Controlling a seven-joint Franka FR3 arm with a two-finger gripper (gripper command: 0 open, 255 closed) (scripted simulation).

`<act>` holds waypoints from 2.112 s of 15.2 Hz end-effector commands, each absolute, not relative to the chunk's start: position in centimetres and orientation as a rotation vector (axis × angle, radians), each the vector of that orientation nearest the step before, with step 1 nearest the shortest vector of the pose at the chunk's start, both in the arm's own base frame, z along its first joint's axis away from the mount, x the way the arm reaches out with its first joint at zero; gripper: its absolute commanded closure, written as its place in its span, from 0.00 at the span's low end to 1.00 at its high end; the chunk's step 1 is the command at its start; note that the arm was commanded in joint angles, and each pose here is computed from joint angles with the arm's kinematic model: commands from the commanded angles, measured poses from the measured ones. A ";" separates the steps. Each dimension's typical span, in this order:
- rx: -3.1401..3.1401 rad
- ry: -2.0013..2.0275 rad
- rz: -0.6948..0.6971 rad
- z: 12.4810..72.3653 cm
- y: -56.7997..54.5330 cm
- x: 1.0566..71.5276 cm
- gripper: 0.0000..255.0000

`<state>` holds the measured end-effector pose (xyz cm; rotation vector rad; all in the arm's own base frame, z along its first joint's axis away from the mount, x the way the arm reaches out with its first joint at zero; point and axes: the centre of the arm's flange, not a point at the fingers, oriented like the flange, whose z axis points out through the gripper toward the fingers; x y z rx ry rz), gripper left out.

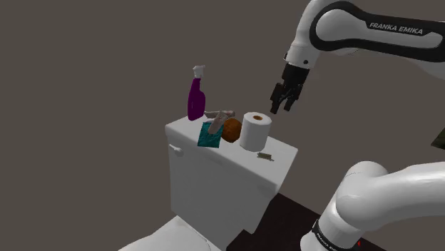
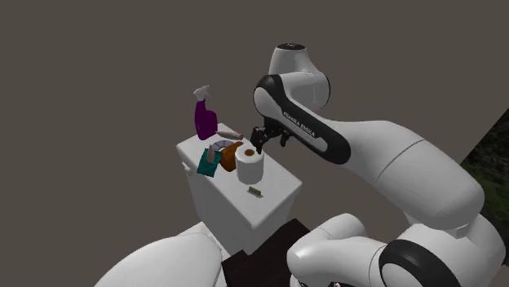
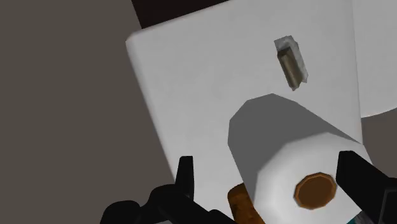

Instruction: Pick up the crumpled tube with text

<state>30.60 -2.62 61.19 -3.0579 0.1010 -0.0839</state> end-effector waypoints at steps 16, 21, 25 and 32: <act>-3.160 -0.476 0.153 56.7 1.1 52.0 0.00; -3.165 -0.676 0.235 54.4 3.8 58.4 0.00; -3.164 -0.716 0.252 52.4 4.5 59.7 0.00; -3.164 -0.716 0.252 49.9 4.5 59.7 0.00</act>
